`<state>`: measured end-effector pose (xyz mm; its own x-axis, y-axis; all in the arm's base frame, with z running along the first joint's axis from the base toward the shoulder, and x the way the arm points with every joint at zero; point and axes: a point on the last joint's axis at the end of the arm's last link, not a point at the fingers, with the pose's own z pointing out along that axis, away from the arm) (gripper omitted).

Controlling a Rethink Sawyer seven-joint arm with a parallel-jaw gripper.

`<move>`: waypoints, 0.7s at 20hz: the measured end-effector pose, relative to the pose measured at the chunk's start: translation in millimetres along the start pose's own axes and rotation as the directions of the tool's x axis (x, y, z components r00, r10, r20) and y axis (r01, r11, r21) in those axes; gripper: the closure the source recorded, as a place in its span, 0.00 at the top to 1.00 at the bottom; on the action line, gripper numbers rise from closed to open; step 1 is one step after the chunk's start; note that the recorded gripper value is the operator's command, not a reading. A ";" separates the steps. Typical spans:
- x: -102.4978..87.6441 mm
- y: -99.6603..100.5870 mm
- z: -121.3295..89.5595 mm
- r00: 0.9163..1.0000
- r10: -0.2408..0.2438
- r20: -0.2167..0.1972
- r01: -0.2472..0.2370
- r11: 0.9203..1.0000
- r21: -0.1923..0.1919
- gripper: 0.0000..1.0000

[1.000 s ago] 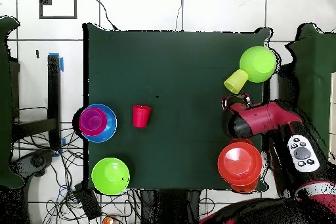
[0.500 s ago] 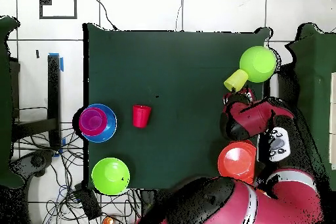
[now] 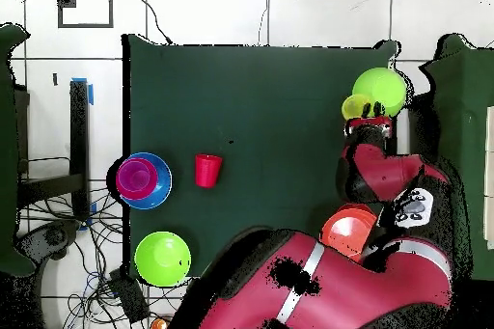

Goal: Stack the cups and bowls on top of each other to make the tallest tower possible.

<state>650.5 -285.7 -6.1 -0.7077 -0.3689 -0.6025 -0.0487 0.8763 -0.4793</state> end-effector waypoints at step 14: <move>27.2 -20.9 3.4 0.997 -0.070 -0.028 0.070 0.997 0.013 0.00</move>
<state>634.7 -315.2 -14.6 -0.7218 -0.4204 -0.5498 -0.0893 0.8443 -0.5284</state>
